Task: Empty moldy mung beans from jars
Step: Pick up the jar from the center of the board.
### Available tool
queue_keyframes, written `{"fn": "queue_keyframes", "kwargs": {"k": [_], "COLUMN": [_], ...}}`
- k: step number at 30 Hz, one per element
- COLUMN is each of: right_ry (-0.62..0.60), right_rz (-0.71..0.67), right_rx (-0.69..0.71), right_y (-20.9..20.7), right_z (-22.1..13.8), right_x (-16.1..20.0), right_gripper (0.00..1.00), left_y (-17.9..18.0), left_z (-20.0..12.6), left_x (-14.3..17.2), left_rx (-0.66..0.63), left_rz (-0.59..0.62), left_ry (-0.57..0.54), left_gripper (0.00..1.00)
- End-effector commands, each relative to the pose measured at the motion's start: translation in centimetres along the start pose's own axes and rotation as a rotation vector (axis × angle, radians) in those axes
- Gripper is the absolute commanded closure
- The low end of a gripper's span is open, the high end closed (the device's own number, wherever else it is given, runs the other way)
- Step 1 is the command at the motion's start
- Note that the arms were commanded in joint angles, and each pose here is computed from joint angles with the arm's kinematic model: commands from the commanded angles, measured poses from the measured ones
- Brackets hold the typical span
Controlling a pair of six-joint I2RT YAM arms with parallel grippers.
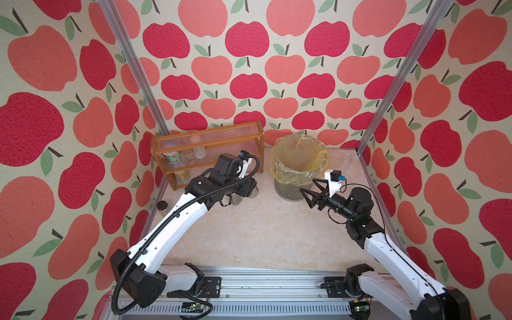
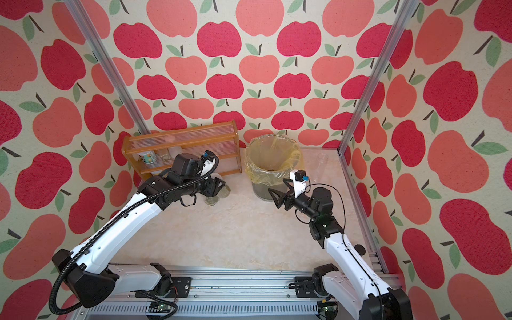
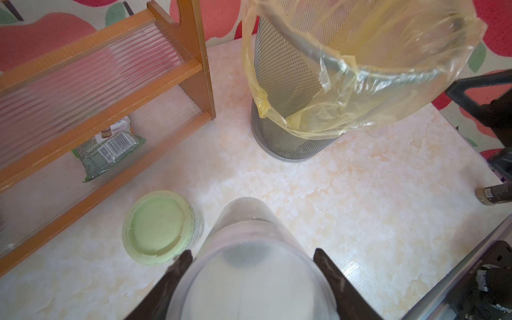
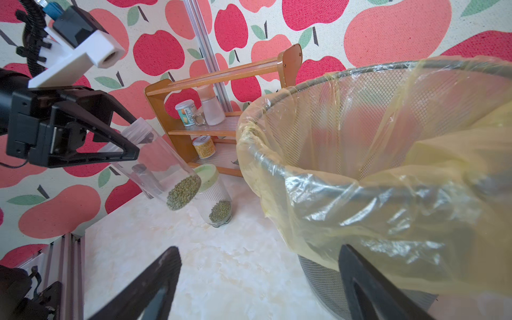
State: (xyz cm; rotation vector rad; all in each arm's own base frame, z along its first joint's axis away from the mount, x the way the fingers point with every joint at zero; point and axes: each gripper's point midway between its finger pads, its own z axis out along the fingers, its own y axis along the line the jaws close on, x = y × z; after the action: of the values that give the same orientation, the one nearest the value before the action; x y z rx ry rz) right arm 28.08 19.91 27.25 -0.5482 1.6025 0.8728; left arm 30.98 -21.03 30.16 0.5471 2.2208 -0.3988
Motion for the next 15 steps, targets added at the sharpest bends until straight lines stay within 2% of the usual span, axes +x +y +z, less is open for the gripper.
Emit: {"fn": "queue_keyframes", "kwargs": {"k": [1, 4, 8, 15], "right_ry": [-0.109, -0.138, -0.195, -0.298], "right_rz": [-0.022, -0.016, 0.066, 0.206], "right_rx": [-0.091, -0.101, -0.087, -0.073], "right_y": [2.1, 2.6, 2.1, 0.9], "right_z": [0.2, 0.6, 1.2, 1.5], "right_x": [-3.8, -5.2, -7.1, -9.3], "right_gripper": [0.08, 0.08, 0.07, 0.07], "left_y": [0.2, 0.4, -0.4, -0.7], "left_z": [-2.9, -4.4, -6.3, -7.3], "left_x": [-2.9, -5.9, -9.8, -14.3], "left_rx": [-0.001, 0.009, 0.042, 0.07], "left_rz": [0.005, -0.011, 0.008, -0.008], "left_ry": [-0.072, -0.13, -0.244, -0.366], "left_gripper": [0.53, 0.54, 0.54, 0.54]}}
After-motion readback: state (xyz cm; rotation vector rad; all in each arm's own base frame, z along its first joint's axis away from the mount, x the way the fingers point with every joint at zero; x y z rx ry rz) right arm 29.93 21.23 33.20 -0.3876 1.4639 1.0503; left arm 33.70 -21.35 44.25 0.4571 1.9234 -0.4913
